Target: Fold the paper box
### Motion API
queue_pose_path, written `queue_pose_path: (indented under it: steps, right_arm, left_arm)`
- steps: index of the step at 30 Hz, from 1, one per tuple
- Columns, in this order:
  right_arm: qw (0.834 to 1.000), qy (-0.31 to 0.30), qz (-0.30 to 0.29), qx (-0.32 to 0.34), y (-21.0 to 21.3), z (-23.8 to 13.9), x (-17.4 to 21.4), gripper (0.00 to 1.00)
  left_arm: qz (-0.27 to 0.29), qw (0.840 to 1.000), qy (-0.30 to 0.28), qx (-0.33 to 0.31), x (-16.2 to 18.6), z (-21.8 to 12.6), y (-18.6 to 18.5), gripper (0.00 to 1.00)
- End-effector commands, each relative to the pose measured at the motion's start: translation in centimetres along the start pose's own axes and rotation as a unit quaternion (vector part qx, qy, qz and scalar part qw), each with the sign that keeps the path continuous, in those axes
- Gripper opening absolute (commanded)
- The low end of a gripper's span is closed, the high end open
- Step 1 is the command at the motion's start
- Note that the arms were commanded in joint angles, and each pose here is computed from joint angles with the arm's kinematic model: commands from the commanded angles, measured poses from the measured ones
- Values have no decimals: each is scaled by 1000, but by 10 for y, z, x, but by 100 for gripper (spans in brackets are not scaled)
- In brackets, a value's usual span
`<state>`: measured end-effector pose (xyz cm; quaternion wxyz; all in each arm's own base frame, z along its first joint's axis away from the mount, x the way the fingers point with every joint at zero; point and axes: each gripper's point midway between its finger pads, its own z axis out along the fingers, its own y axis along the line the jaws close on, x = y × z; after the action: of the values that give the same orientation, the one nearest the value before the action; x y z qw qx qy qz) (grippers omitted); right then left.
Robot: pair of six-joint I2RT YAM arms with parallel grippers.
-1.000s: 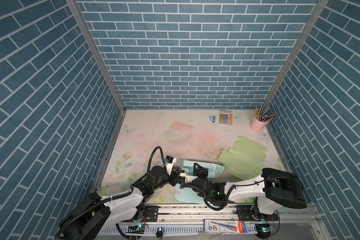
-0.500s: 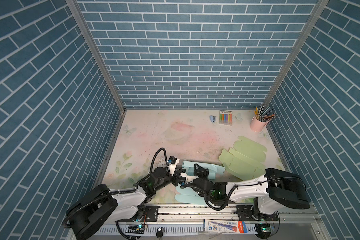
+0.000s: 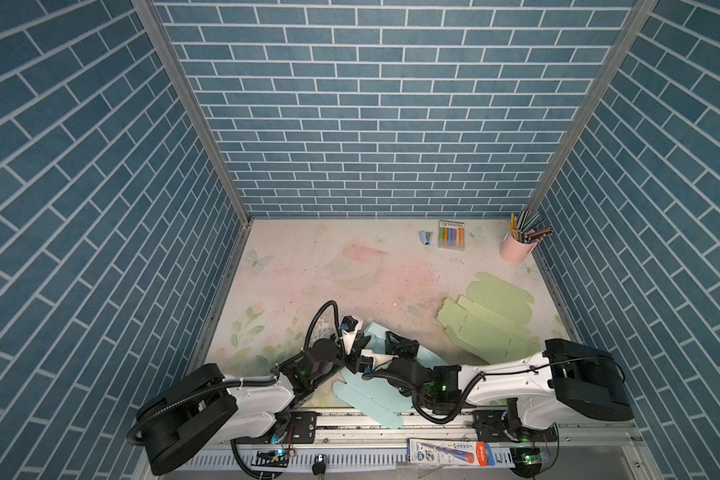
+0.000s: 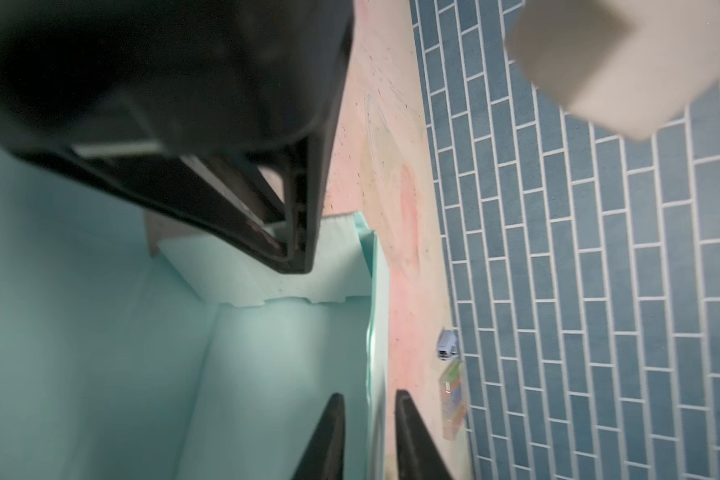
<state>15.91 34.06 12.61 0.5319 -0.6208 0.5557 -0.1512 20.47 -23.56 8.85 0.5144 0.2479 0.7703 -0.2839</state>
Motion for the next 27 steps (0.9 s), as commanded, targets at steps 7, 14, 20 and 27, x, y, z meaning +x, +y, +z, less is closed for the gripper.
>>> queue_pose_path:
  steps: [7,14,20,27]
  right_arm:
    - [959,-113,236,-103,-26,-45,-52,53]
    - [890,-123,411,-154,-65,-35,-51,58]
    - [797,-94,553,-225,-87,-1,-24,56]
    - [747,-15,590,-307,-46,30,-4,55]
  left_arm:
    - [23,998,-35,-37,-12,-7,10,14]
    - [32,998,-41,-46,-16,-4,11,13]
    - [42,998,-37,-40,-13,1,6,12]
    - [51,998,-30,-38,-8,6,3,12]
